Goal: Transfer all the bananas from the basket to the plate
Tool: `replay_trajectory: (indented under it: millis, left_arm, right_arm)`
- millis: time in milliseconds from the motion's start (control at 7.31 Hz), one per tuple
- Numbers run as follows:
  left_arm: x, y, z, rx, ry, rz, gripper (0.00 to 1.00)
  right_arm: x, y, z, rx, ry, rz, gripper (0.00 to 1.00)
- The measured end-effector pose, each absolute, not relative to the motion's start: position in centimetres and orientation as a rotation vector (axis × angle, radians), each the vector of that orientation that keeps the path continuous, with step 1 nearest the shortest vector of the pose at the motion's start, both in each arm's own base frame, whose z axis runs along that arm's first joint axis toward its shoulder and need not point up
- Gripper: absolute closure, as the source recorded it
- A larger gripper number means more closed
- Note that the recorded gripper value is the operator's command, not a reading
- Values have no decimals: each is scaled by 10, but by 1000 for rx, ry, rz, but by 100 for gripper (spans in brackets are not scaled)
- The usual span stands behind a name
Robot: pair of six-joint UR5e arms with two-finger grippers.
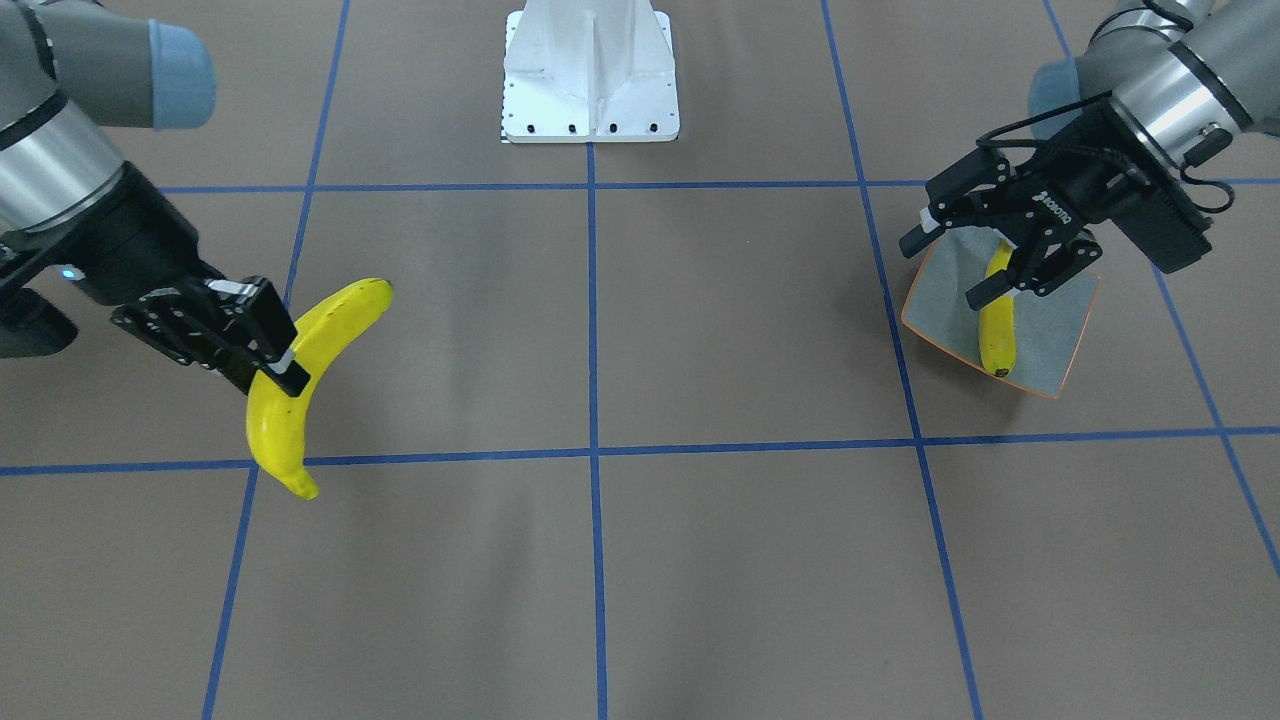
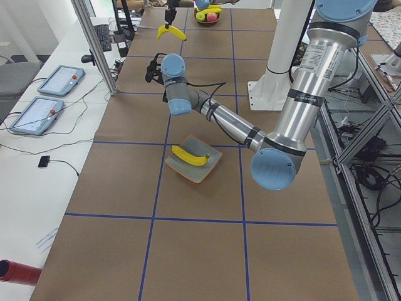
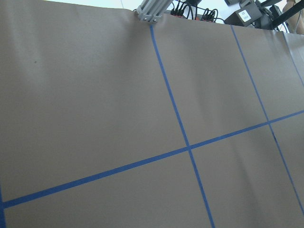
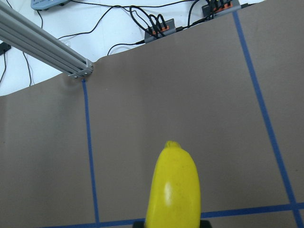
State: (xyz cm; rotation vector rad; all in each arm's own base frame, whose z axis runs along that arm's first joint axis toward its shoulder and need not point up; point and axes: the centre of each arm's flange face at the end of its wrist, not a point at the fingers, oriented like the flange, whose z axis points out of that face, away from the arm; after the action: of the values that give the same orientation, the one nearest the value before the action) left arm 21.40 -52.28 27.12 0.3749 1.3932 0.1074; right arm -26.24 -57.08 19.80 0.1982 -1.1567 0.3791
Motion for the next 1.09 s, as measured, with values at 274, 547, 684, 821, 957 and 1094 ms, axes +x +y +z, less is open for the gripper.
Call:
replay_trajectory:
  millis: [274,547,684,821,957,1094]
  left_arm:
    - [241,-514,225,330,1461,100,0]
    - [258,-500,182,291,1524,97,0]
    - [264,-495,168,282,1545,105,0]
    - [267,-492,160,280,1555,113,0]
    - [269,-490,156,281,1561,119,0]
    - [272,-485,153,278,1567,130,0]
  right_arm:
    - [-313,-546,149,217,-1208,435,100]
    - [-351,-523,115,237,-1246,445,100]
    - [-365,-509,98,236,-1273,423,100]
    - [-375,-492,81,233,-1306,392,100]
    - [-383,-476,67,228,-1334,360,100]
    - [-388,-462,57,223,-1358,332,100]
